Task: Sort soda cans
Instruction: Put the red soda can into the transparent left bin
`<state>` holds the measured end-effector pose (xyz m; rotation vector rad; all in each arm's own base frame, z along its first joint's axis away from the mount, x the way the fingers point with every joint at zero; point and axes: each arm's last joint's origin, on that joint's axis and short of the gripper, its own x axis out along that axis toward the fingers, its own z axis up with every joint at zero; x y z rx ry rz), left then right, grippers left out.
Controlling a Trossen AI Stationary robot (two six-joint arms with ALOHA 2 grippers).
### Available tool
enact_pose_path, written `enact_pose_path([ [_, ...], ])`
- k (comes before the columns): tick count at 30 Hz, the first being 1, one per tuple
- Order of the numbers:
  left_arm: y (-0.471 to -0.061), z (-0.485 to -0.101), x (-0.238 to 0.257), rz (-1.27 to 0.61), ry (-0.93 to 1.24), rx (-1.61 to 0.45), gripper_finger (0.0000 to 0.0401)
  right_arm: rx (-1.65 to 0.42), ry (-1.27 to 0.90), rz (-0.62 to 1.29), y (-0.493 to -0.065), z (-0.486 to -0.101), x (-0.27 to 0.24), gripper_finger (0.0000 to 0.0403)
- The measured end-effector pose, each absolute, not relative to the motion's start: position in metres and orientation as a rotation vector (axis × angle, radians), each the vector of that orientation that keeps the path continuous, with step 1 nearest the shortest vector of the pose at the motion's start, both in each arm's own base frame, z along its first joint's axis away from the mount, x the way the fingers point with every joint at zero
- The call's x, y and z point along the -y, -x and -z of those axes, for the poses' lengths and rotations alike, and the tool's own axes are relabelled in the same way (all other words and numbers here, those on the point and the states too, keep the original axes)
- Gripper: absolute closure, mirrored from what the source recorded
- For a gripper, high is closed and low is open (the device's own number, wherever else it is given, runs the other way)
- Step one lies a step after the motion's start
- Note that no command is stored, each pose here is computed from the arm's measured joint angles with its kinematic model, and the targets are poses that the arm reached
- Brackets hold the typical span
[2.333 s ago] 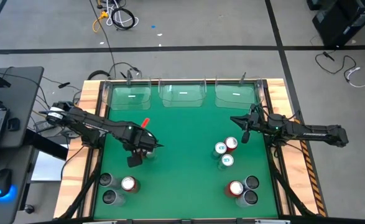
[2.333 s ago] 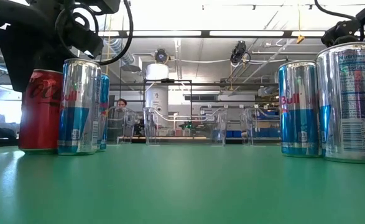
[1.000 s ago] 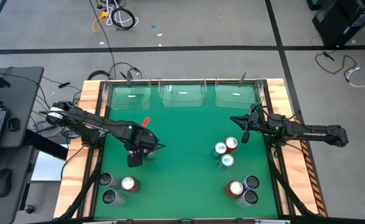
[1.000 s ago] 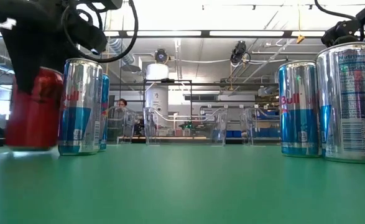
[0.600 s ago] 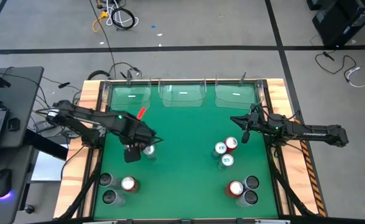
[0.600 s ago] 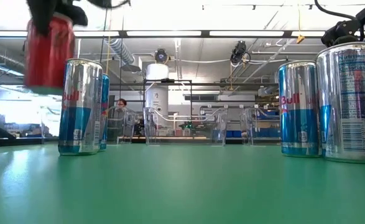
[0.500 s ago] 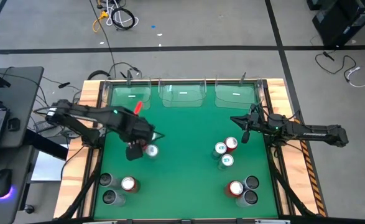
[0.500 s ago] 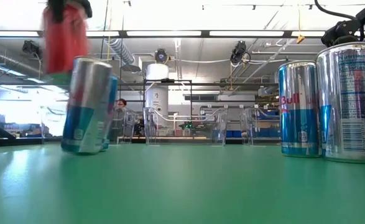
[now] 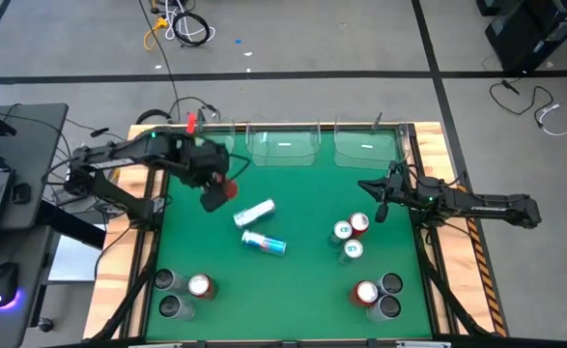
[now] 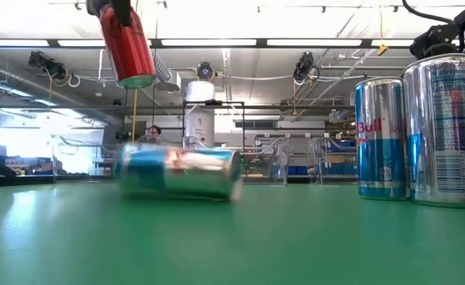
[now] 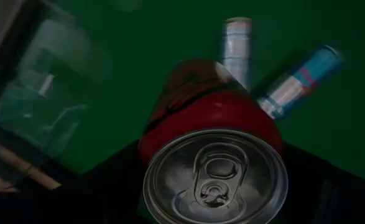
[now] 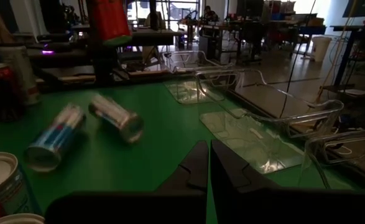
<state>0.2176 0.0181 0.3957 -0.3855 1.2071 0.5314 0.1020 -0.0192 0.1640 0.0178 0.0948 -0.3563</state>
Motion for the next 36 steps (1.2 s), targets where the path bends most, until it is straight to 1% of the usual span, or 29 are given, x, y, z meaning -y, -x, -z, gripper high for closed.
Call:
enact_pose_path([
  [6, -0.212, -0.396, -0.051, -0.705, 0.380, -1.174, 0.0107, -0.089, -0.018, 0.357, -0.102, -0.165, 0.019, 0.0396],
  [12, -0.196, -0.396, -0.099, -0.849, 0.431, -1.180, 0.0107, -0.090, -0.018, 0.356, -0.102, -0.165, 0.019, 0.0396],
  [19, -0.188, -0.385, -0.157, -0.875, 0.517, -1.177, 0.0107, -0.090, -0.018, 0.357, -0.102, -0.164, 0.019, 0.0396],
  [22, -0.193, -0.370, -0.180, -0.861, 0.564, -1.223, 0.0107, -0.090, -0.018, 0.357, -0.102, -0.164, 0.019, 0.0396],
  [28, -0.210, -0.329, -0.222, -0.828, 0.539, -1.379, 0.0107, -0.090, -0.018, 0.357, -0.102, -0.164, 0.019, 0.0396],
  [36, -0.226, -0.282, -0.265, -0.795, 0.501, -1.458, 0.0107, -0.089, -0.018, 0.356, -0.102, -0.165, 0.019, 0.0396],
])
